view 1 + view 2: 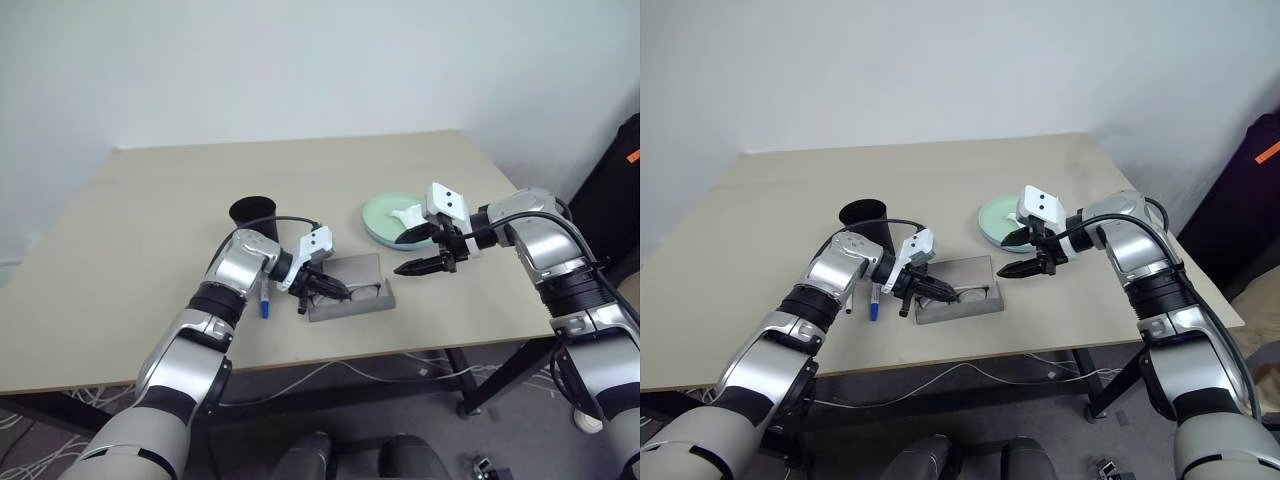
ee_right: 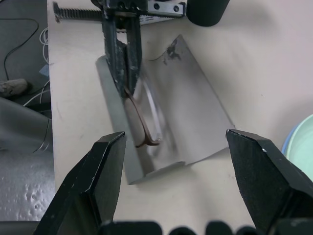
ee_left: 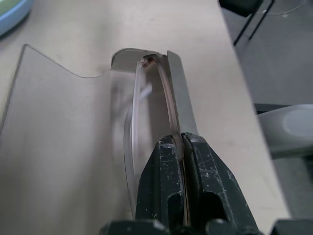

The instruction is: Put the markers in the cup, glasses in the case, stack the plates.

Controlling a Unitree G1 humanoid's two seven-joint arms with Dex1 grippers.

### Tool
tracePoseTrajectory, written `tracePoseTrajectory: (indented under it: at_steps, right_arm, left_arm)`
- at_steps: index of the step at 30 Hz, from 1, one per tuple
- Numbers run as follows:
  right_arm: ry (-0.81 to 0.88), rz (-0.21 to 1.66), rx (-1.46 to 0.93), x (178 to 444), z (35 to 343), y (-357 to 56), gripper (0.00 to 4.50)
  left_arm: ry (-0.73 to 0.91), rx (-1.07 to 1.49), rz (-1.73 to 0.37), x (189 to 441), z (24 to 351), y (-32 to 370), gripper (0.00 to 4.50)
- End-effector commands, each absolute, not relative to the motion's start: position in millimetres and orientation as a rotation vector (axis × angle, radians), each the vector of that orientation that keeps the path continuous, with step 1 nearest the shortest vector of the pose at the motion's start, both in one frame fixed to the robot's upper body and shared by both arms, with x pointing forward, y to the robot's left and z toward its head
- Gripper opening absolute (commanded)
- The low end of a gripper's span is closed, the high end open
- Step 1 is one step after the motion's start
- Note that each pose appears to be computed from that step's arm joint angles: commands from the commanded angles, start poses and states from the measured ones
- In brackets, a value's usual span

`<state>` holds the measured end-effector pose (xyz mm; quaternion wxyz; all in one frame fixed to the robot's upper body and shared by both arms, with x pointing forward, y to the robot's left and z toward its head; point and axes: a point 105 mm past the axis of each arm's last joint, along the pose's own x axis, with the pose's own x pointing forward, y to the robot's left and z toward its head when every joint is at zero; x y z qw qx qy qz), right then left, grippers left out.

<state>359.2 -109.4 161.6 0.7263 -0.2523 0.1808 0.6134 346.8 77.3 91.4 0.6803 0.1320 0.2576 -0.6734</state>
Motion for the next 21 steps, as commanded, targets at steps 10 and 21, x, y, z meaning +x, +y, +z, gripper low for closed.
tracePoseTrajectory:
  at_steps: [10,21]
  right_arm:
    - [0.338,1.357,-0.586,360,176,-105,3.54]
    - [0.344,1.357,-0.587,360,175,-106,3.54]
  left_arm:
    - [0.552,0.335,-1.508,342,94,78,0.66]
    - [0.342,0.279,-1.449,360,140,67,2.96]
